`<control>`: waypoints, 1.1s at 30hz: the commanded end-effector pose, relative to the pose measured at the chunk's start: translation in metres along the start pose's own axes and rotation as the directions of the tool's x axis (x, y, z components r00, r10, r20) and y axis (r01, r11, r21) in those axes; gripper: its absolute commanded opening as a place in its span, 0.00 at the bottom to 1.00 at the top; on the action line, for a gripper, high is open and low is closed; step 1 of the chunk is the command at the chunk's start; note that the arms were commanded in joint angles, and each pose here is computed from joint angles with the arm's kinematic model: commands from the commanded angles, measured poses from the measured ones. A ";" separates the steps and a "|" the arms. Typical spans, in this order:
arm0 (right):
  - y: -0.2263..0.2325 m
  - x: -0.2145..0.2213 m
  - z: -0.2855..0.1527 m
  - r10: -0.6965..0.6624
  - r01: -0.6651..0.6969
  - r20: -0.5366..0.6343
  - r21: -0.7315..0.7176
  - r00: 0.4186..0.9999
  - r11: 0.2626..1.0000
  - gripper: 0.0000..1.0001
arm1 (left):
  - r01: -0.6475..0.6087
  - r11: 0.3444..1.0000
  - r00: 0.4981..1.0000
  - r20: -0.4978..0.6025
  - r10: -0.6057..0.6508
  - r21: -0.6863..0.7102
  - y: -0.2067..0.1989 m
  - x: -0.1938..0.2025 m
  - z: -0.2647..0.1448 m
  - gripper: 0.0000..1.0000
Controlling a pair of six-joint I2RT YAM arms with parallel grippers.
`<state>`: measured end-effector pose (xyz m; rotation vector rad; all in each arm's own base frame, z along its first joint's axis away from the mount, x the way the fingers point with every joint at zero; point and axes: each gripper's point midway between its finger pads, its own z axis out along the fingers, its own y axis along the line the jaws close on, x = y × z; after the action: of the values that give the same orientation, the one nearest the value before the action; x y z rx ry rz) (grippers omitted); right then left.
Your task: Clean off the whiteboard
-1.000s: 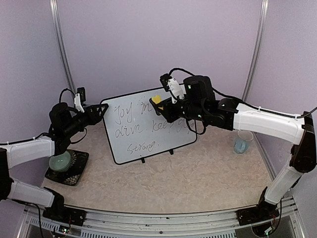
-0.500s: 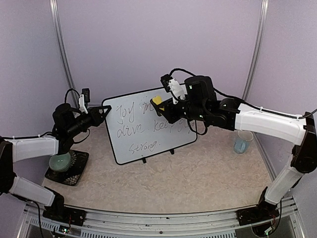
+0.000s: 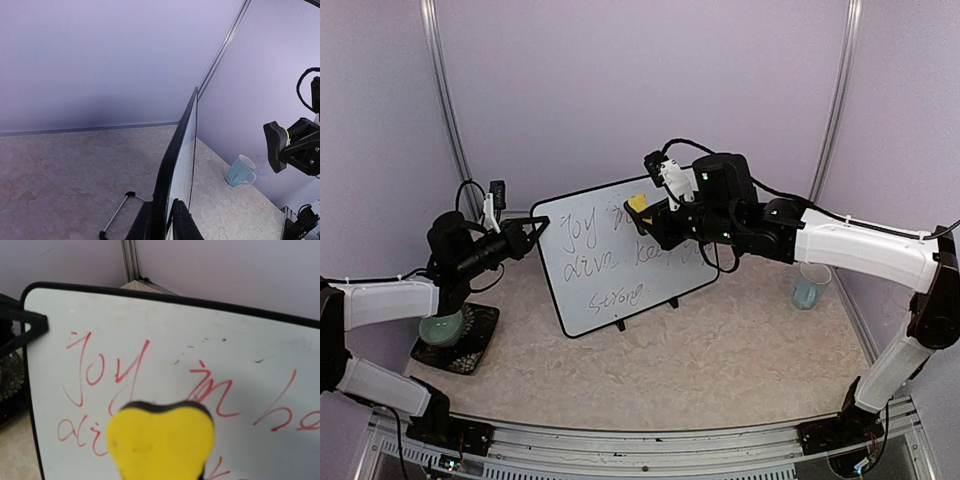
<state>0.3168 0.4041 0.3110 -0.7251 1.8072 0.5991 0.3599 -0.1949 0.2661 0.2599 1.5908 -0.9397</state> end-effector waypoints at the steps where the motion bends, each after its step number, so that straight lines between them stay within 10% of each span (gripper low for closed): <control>1: 0.004 -0.008 -0.011 -0.007 0.007 0.020 -0.004 1.000 1.000 0.00 | -0.008 0.999 1.000 0.031 0.007 0.033 -0.014 -0.008 -0.004 0.13; 33: -0.002 -0.010 -0.016 -0.002 0.001 0.014 0.047 1.000 0.999 0.00 | -0.034 0.999 0.996 0.077 0.037 -0.038 -0.034 0.004 -0.026 0.00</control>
<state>0.3148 0.4014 0.3051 -0.7226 1.8321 0.5597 0.3168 -0.2101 0.2678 0.2650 1.5567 -0.9401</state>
